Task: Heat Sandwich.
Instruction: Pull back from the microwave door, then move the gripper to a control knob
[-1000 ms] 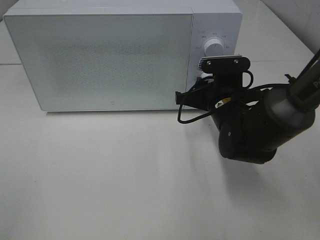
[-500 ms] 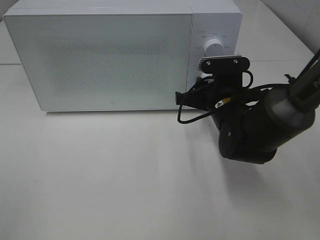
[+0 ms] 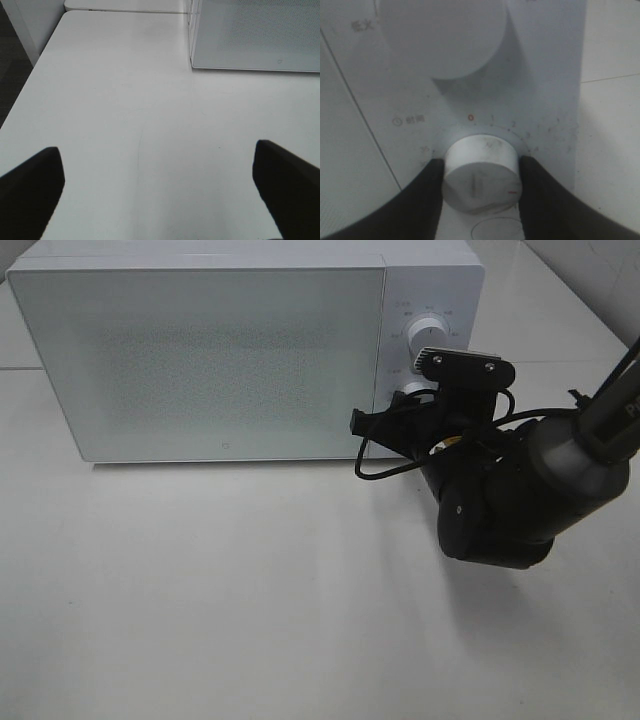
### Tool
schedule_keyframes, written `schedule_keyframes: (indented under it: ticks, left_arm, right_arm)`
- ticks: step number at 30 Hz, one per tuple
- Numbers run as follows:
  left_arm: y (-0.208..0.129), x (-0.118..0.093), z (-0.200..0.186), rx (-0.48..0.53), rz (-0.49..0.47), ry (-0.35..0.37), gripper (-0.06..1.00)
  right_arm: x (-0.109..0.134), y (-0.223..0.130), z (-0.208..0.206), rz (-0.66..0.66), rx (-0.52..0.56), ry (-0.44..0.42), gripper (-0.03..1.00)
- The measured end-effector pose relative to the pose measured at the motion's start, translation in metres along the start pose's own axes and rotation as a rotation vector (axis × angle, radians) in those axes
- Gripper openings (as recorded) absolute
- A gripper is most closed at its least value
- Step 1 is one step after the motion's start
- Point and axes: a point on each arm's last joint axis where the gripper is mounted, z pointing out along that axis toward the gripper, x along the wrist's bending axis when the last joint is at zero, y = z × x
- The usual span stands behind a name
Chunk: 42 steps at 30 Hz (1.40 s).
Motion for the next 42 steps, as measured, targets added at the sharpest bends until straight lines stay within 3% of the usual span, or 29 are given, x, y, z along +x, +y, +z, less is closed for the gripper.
schedule_keyframes:
  ticks: [8,24,42]
  left_arm:
    - [0.0000,0.0000,0.0000,0.000,0.000,0.000,0.97]
    - [0.0000,0.0000,0.0000,0.000,0.000,0.000,0.97]
    - [0.0000,0.0000,0.0000,0.000,0.000,0.000,0.97]
  right_arm:
    - [0.0012,-0.0002,-0.0005,0.239,0.000,0.018,0.44]
    - [0.0007,-0.0001,-0.0008,0.838,-0.002,0.019,0.44]
    - [-0.0001,0.0005,-0.0014,1.377,-0.028,-0.006,0.44]
